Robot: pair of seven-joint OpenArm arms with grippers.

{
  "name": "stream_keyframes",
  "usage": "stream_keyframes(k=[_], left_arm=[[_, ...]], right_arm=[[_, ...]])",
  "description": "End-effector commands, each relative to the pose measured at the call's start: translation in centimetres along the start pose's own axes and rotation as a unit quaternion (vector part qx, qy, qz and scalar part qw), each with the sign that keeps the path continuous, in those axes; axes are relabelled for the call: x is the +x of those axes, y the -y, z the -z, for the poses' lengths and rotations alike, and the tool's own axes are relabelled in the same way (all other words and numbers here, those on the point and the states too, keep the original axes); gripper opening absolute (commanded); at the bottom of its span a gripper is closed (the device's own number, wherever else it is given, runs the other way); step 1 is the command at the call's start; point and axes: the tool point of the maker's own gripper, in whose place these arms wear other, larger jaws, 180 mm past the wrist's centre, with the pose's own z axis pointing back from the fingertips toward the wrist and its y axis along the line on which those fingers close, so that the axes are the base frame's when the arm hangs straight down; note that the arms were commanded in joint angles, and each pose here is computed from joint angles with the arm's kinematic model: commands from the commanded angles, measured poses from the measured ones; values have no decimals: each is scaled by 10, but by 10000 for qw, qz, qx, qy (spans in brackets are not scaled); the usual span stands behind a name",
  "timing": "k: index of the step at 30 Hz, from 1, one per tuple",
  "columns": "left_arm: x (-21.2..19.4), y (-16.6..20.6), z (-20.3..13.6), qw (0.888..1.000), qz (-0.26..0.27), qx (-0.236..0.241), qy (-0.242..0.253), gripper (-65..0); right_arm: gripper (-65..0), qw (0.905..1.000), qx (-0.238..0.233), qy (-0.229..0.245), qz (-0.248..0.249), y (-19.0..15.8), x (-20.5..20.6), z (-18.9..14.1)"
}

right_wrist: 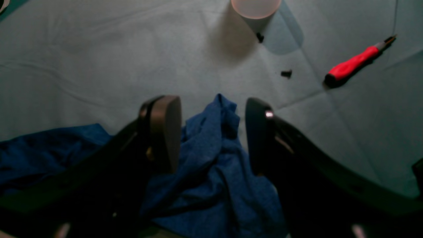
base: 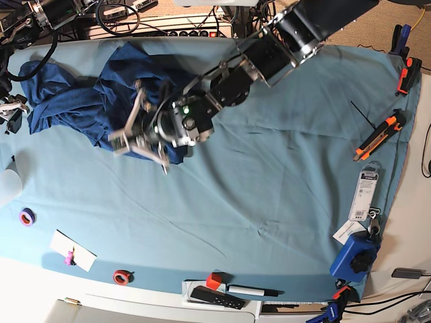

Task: Layout the t-shirt on the table in an organized manner, then fold the t-shirt properly
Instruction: 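Grasp the folded shirt edge again with the left gripper, then push the grasped shirt edge with the left gripper onto the folded stack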

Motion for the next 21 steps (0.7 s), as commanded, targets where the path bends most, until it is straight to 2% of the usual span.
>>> stream_keyframes(k=[1,4,8,11,13,15,18,21], left_arm=[[28,-9,-2,9992,81,161,365,-650],[25,-24,0,9986,0,434,288,-650],[11,-27,6,9991,-4,410,58,-650],[8,-18,6,9997,182,-123,-45,-650],[21,-12,-1,9977,78,-656,154,-650],[38,-18,-13,9931,-155,-1052,491,-650],[59,-41,-37,9836,-380,-1397,1075,-650],[59,-70,-59,9734,-1189,-1505,1255,-650]], right_arm=[[-341,9994,-8,317,-114,2,20,-5],[-341,9994,-8,317,-114,2,20,-5],[-341,9994,-9,320,-116,2,21,-5],[-341,9994,-10,321,-116,2,21,-5],[-341,9994,-9,326,-118,2,21,-5],[-341,9994,-7,325,-116,2,21,-5],[-341,9994,-9,323,-118,2,21,-5],[-341,9994,-8,325,-118,2,21,-5]])
